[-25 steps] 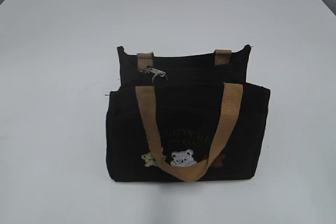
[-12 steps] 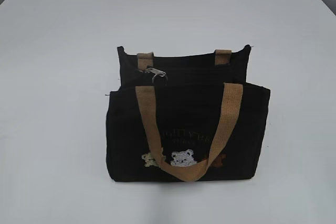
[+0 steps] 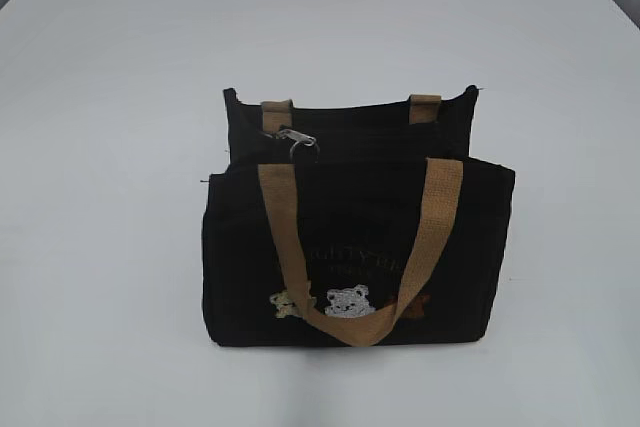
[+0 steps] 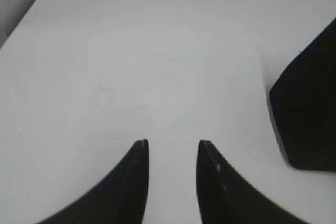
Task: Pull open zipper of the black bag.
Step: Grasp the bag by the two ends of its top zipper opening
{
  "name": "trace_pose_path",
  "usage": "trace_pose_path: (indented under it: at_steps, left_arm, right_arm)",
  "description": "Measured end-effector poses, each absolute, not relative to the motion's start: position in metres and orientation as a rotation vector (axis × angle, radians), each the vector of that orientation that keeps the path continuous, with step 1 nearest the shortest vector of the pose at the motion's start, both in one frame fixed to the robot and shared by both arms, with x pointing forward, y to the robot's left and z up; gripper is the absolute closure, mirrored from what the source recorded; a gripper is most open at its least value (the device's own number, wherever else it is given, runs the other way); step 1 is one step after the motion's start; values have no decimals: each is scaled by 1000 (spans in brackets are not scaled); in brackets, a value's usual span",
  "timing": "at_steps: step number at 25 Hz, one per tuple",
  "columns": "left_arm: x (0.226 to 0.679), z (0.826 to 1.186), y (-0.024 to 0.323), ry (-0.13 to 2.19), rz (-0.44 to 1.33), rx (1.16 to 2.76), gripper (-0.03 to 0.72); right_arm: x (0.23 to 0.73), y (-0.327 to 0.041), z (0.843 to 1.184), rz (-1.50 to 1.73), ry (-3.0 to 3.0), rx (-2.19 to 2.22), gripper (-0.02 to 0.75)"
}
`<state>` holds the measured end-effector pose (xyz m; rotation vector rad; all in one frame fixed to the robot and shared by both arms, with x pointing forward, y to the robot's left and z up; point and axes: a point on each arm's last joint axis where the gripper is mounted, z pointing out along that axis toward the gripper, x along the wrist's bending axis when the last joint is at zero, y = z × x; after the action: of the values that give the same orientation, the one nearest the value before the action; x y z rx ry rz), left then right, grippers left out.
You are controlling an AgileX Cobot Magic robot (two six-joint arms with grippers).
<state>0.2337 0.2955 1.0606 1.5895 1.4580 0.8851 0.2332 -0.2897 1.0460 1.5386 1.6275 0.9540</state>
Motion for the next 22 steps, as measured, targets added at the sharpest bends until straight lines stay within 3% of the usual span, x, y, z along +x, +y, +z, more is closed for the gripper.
trace_pose_path:
  at_steps: [6,10,14,18,22]
  left_arm:
    - [263,1071,287,1489,707,1625,428]
    - [299,1091,275,1456,572,1493,319]
    - [342,1101,259,1427,358,1468,209]
    - [398,1104,242,1409,117,1518,190]
    - [446,1099,220,1405,-84,1563,205]
  right_arm:
    - [233,-290,1046,964,1645,1525,536]
    - [233,-290,1046,965,1647,1524,536]
    - [233,-290,1046,965,1647,1524,536]
    - [233,-290,1046,965,1648,1525,531]
    - [248,-290,1055,929,1688,1524,469]
